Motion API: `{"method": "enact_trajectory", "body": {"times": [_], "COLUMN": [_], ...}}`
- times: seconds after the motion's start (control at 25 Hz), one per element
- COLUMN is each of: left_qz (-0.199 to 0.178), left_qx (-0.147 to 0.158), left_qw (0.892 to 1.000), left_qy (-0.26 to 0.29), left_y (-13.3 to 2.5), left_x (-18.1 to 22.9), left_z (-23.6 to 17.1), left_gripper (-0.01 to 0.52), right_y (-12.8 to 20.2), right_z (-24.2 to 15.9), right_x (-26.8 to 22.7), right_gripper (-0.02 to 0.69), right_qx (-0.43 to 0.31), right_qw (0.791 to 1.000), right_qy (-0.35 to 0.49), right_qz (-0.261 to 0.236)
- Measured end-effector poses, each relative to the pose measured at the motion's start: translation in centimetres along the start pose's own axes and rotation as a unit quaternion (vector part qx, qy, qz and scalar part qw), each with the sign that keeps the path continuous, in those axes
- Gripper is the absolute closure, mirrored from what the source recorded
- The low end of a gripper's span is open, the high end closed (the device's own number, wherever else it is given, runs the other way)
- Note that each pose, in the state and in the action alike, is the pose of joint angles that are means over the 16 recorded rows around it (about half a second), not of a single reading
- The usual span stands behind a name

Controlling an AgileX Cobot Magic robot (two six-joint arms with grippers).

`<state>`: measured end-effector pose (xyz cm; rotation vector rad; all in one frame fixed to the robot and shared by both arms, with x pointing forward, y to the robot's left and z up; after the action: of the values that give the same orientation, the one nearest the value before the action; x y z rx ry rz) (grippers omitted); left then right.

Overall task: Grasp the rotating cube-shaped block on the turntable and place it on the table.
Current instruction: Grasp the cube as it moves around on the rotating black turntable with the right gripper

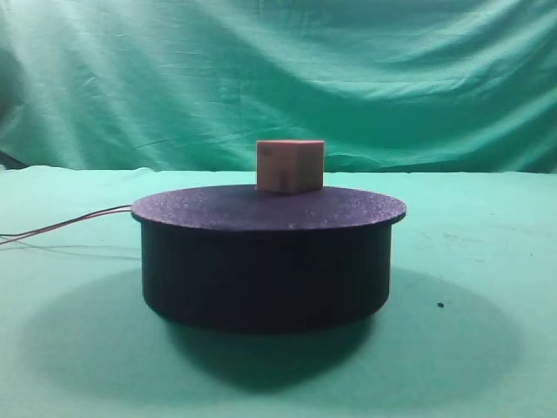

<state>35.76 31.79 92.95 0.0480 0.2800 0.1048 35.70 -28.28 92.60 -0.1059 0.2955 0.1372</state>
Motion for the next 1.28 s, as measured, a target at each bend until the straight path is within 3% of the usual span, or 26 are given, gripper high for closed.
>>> {"method": "enact_trajectory", "body": {"times": [0.52, 1.0, 1.28], "left_qz": [0.000, 0.000, 0.000], "left_qx": [0.000, 0.000, 0.000], "left_qw": [1.000, 1.000, 1.000], "left_qy": [0.000, 0.000, 0.000], "left_y": [0.0, 0.0, 0.0], "left_x": [0.0, 0.0, 0.0], "left_z": [0.0, 0.0, 0.0], "left_gripper": [0.514, 0.514, 0.514], "right_y": [-0.1, -0.8, -0.7], "right_z": [0.3, 6.8, 9.7], "right_x": [0.0, -1.2, -0.7], "right_gripper": [0.615, 0.615, 0.615], "right_qx": [0.000, 0.071, 0.095], "right_qw": [1.000, 0.985, 0.992], "right_qy": [-0.010, -0.156, -0.087], "right_qz": [-0.002, -0.010, 0.008]}}
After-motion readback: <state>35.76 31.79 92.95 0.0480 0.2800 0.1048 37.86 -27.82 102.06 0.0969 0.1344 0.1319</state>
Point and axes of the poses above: a point on each arm's last joint axis where the gripper is mounted, x pointing out along that axis toward the gripper, y along the wrist's bending axis when the last joint is at zero, z = x × y, the point moved 7 cm from there along x, pointing out along that axis toward the gripper, and after that the axes turned 5 degrees about -x, right-handed, at the moved point
